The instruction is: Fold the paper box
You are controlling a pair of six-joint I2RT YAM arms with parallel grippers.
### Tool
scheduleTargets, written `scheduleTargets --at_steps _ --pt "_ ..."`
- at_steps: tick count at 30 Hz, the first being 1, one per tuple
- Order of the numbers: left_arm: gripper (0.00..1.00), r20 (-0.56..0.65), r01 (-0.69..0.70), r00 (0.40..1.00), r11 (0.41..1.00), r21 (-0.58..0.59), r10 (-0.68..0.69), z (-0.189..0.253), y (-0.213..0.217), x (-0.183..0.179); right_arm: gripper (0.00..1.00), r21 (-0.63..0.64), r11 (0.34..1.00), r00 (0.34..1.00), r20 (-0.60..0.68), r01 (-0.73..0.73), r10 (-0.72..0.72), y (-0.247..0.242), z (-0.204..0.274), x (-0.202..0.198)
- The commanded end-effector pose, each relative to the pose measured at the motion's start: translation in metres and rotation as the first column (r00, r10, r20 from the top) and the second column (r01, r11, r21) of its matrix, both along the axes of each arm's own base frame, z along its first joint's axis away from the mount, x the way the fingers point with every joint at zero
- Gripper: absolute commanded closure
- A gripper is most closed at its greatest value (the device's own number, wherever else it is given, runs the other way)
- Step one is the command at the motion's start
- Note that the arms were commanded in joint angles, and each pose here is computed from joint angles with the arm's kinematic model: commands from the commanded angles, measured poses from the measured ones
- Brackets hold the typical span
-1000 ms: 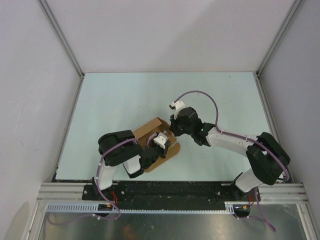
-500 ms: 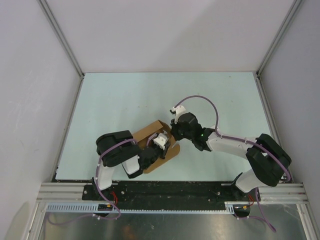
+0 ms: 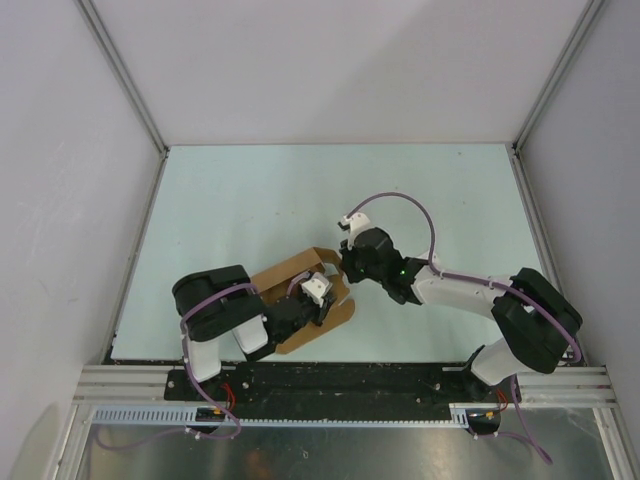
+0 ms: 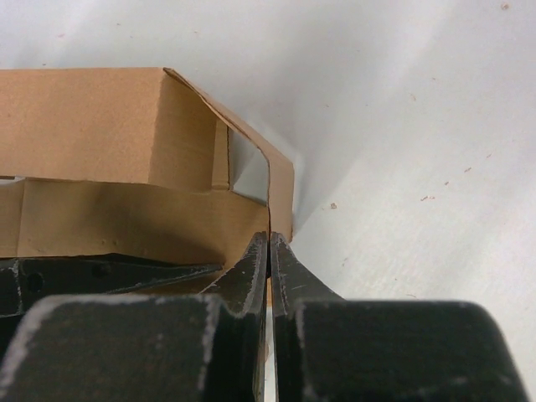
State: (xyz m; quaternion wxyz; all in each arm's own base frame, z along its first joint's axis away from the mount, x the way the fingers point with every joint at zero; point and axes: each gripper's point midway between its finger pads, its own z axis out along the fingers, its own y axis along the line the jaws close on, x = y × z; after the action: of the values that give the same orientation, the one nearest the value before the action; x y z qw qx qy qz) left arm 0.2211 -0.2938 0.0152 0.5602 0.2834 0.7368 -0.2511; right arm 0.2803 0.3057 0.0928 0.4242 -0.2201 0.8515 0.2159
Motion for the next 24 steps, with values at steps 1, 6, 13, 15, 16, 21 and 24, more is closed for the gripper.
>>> scheduleTargets --at_steps 1,6,13,15,16,21,24 --pt "0.73 0.153 0.046 0.988 0.976 -0.211 -0.014 0.061 -0.021 0.007 1.00 0.030 1.000 0.999 0.032 -0.001 0.001 0.006 0.010 0.000" --pt "0.74 0.170 0.011 0.985 0.977 -0.215 0.027 0.064 -0.023 0.017 1.00 0.044 0.999 0.999 0.031 -0.026 0.025 0.012 0.016 -0.008" --pt "0.75 0.226 -0.024 0.971 0.977 -0.214 0.074 0.077 -0.026 0.030 1.00 0.034 0.999 0.999 0.018 -0.030 0.029 0.015 0.009 -0.018" --pt "0.75 0.235 -0.024 0.969 0.975 -0.219 0.077 0.080 -0.027 0.031 1.00 0.027 0.999 1.000 0.018 -0.024 0.024 0.014 0.007 -0.018" --pt "0.75 0.237 -0.021 0.969 0.975 -0.223 0.075 0.082 -0.027 0.031 1.00 0.022 1.000 1.000 0.018 -0.019 0.019 0.013 0.006 -0.018" --pt "0.74 0.253 0.001 0.965 0.971 -0.239 0.062 0.093 -0.026 0.027 1.00 0.015 1.000 1.000 0.017 -0.014 0.013 0.011 0.003 -0.019" --pt "0.74 0.258 0.016 0.965 0.970 -0.241 0.048 0.096 -0.024 0.023 1.00 0.011 1.000 1.000 0.015 -0.010 0.010 0.011 0.001 -0.019"
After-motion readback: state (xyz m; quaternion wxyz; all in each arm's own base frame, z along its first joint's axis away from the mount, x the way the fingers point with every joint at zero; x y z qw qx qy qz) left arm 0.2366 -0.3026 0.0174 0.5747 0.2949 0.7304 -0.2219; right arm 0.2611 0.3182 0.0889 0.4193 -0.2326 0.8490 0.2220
